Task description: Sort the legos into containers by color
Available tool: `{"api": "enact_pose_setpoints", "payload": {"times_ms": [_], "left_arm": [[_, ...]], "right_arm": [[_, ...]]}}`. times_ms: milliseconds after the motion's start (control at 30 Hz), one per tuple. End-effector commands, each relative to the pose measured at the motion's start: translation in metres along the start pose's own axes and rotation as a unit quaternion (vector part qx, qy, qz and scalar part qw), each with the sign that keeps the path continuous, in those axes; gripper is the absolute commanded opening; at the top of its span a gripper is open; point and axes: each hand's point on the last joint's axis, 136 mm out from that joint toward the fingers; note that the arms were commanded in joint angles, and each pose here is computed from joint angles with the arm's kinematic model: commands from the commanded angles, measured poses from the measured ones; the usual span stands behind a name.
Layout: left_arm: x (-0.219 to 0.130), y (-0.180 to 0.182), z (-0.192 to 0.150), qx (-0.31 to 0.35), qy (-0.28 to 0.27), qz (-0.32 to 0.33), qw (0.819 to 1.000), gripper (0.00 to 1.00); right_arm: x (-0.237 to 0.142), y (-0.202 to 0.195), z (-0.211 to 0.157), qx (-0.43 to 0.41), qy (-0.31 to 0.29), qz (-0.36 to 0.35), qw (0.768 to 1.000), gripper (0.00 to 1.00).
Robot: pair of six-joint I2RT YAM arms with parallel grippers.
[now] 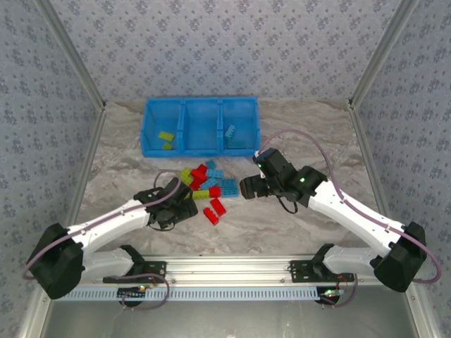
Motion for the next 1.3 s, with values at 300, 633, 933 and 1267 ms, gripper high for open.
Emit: {"api": "enact_pose_setpoints", "payload": {"times_ms": [300,633,933,1267], "left_arm": [[0.033,0.008,-0.001,-0.033,0.031,0.01,0.999,0.64],[0.009,-0.006,0.01,-0.006,0.008,-0.026,1.0,0.26],[-0.077,-0.079,0.143,0.022,-0.173,-0.102,0.979,0.21],[-0.061,-0.154,0.265,0.042,-0.238,-0.094,0.966,0.22]], "right_arm": [[0.0,0.005,0.0,-0.001,0.011,0.003,1.0,0.91],[0.002,0.044,-0.015,-0.063,0.034,0.081,0.994,0.9],[0.001,0.086,0.011,-0.093,-0.036,0.109,0.989,0.91],[0.005,0.059,0.017,-0.057,-0.057,0.05,0.995,0.91]]}}
Point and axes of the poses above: each hand's point on the last joint's axis, 136 mm out from that joint toward the fingers, its own x axis out along the fingers, its own y axis along the line the jaws close on, z = x × y, and after that the axes turned 1 degree about -x, right-handed
